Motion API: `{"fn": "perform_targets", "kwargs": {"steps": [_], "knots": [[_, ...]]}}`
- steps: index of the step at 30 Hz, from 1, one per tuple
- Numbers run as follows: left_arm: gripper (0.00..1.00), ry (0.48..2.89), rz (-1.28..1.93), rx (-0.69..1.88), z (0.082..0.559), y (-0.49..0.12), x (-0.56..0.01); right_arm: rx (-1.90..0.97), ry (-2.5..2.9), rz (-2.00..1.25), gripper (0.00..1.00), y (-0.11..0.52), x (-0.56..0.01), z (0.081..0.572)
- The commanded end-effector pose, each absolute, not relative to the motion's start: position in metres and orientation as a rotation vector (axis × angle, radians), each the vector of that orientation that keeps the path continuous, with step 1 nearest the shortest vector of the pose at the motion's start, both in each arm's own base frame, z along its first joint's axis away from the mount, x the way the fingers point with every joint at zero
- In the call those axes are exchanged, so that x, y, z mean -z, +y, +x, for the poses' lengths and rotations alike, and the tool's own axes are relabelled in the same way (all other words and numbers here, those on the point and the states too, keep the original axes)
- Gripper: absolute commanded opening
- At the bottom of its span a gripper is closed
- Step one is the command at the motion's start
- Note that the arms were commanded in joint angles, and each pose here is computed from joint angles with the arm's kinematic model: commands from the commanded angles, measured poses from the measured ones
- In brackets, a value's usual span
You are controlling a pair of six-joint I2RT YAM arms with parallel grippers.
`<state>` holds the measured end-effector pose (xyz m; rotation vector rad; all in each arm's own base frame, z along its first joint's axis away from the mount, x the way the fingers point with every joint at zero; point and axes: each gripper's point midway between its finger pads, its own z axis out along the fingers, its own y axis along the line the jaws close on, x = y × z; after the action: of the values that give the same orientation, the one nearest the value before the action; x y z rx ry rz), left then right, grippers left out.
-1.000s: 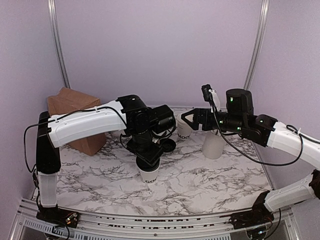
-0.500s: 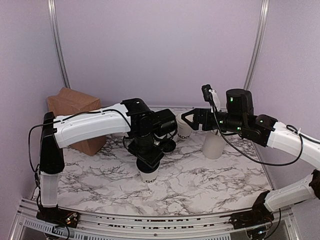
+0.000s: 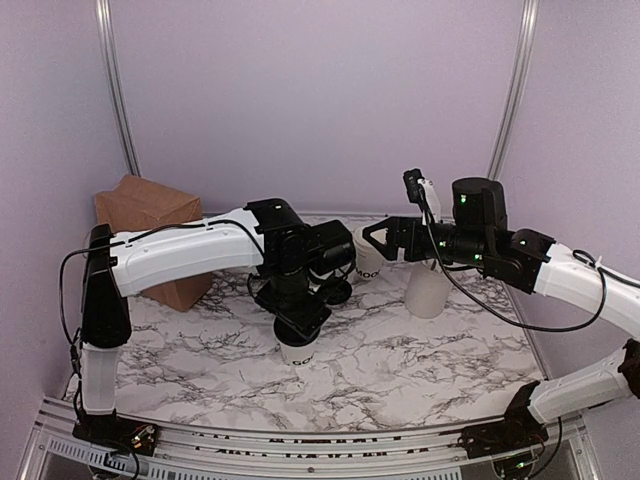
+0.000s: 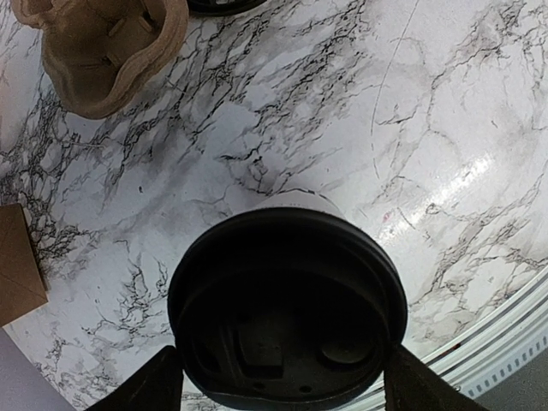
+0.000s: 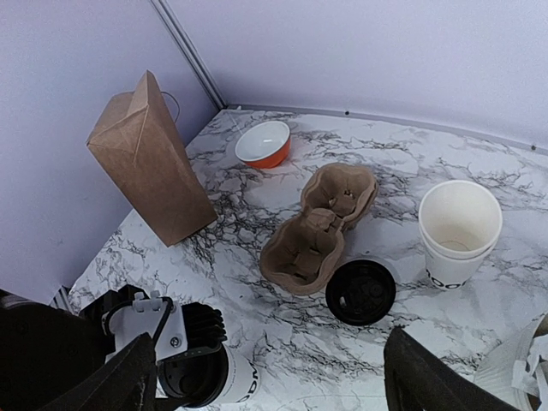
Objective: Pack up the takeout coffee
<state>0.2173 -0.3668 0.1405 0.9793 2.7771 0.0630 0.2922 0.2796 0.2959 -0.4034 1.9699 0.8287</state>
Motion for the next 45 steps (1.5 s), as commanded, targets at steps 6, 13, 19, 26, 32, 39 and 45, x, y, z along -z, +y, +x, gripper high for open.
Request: {"fn": "perform_targets", "kwargs": {"steps": [6, 13, 19, 26, 32, 39, 45], "knots": [[0.9, 2.764, 0.982, -0.099, 0.218, -0.364, -0.147, -0.838, 1.935, -0.401, 0.89, 0.274, -0.31, 0.29], [0.99, 2.713, 0.926, -0.037, 0.223, -0.366, -0.17, -0.823, 1.978, -0.419, 0.95, 0.278, -0.302, 0.293], [0.99, 2.639, 0.841, 0.092, 0.229, -0.368, -0.195, -0.778, 2.027, -0.446, 1.0, 0.288, -0.293, 0.291], [0.99, 2.551, 0.65, 0.281, 0.239, -0.347, -0.21, -0.707, 2.098, -0.457, 1.0, 0.302, -0.276, 0.283], [0.99, 2.49, 0.446, 0.541, 0.249, -0.319, -0.208, -0.704, 2.173, -0.468, 1.0, 0.318, -0.254, 0.263], [0.99, 2.47, 0.396, 0.716, 0.249, -0.312, -0.185, -0.723, 2.29, -0.506, 1.0, 0.343, -0.212, 0.24], [0.99, 2.459, 0.383, 0.79, 0.255, -0.311, -0.173, -0.776, 2.384, -0.469, 0.98, 0.351, -0.174, 0.233]]}}
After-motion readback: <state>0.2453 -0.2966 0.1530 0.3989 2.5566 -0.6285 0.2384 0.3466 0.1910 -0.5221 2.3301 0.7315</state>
